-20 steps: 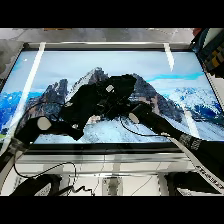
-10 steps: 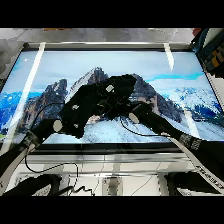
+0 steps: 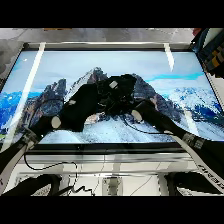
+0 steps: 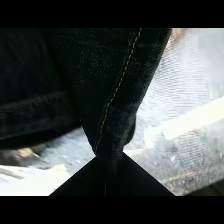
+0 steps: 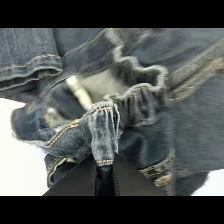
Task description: Fold the clothes and pants, and hang the long-sleeved shirts on hangers.
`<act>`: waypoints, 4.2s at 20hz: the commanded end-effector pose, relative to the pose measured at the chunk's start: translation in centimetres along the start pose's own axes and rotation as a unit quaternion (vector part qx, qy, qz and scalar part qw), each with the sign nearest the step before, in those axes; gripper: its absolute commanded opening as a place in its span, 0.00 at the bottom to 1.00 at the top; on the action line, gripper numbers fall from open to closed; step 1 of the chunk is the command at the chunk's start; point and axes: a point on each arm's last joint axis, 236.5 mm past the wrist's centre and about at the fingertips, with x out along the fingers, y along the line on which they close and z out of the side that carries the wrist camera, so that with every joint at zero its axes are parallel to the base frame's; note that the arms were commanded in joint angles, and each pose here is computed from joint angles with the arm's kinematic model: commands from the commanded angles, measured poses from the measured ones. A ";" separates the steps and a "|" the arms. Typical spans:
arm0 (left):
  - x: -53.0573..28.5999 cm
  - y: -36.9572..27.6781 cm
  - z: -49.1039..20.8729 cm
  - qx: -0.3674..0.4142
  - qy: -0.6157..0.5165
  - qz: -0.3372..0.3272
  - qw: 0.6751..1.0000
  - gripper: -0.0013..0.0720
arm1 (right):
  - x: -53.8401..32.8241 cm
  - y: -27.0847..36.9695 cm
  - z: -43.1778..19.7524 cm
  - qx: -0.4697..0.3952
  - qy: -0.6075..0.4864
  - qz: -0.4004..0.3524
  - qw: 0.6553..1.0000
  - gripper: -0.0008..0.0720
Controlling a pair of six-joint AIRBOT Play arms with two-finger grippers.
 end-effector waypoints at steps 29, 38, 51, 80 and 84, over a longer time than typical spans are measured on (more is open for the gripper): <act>-19.8 27.3 -6.1 -0.377 0.015 0.135 0.916 0.04 | -28.4 -27.6 -23.1 0.498 0.256 -0.203 0.804 0.04; -13.5 23.3 -18.6 -0.372 0.213 0.132 0.894 0.04 | -26.3 -15.7 -33.2 0.511 0.323 -0.176 0.777 0.04; -13.3 25.8 -19.9 -0.386 0.202 0.201 0.877 0.74 | -26.6 -12.6 -35.7 0.516 0.376 -0.152 0.754 0.04; -10.9 33.4 -19.9 -0.398 0.091 0.250 0.878 0.04 | -25.5 -13.4 -34.9 0.523 0.345 -0.154 0.764 0.04; -11.0 33.4 -19.8 -0.400 0.090 0.249 0.877 0.80 | -25.1 -13.2 -34.4 0.538 0.334 -0.148 0.759 0.45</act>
